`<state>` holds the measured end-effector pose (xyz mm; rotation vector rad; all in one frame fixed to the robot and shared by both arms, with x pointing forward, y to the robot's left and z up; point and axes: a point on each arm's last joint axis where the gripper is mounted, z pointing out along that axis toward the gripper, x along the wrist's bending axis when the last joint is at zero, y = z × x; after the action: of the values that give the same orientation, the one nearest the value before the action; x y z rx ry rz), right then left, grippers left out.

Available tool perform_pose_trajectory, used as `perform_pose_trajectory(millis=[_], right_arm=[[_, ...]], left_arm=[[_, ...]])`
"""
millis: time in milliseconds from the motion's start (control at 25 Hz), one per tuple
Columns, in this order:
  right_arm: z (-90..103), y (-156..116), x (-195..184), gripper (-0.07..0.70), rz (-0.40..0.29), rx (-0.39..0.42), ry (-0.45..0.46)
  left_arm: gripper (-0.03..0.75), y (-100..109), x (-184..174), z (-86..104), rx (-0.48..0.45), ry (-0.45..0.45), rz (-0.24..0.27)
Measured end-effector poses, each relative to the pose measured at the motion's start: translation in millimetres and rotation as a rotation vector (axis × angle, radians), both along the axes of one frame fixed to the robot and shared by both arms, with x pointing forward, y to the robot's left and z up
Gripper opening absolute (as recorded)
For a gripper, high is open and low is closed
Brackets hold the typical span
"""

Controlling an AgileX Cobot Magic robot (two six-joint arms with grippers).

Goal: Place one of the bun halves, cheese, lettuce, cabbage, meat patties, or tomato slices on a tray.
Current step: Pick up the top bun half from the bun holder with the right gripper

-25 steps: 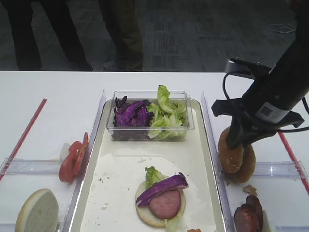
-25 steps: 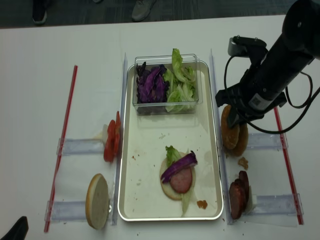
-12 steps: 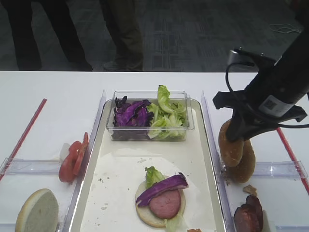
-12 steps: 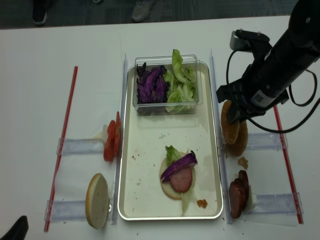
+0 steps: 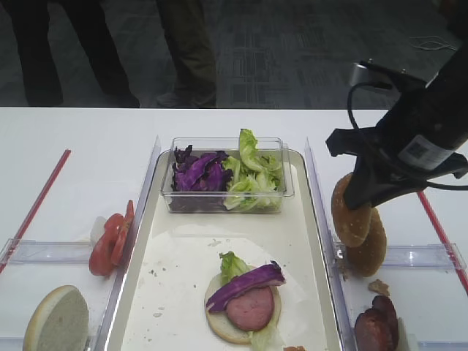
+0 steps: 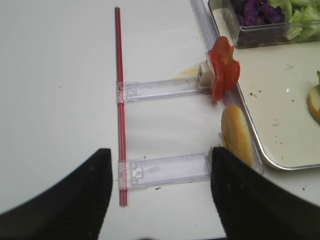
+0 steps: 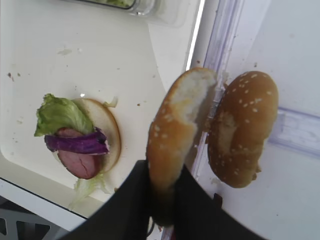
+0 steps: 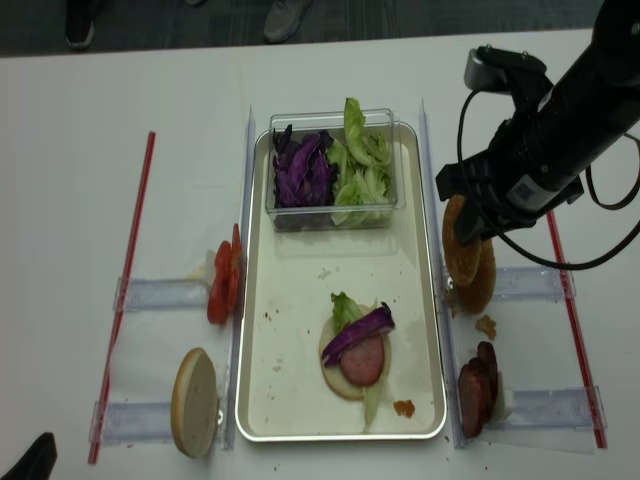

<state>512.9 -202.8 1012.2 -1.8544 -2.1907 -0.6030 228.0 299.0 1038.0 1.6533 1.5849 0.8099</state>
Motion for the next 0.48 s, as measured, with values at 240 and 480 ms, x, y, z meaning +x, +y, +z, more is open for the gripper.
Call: perform_pose_trajectory(millis=[240,480], right_arm=[[7.6,-0.4,-4.4,0.164,0.006,0.008,-0.012],[15.0,-1.3,-9.9,0.164,0.01,0.013,-0.029]], left_arm=[[0.409,0.0,0.0,0.0,0.0,0.0,0.0],[0.41,0.0,0.0,0.0,0.0,0.0,0.0]])
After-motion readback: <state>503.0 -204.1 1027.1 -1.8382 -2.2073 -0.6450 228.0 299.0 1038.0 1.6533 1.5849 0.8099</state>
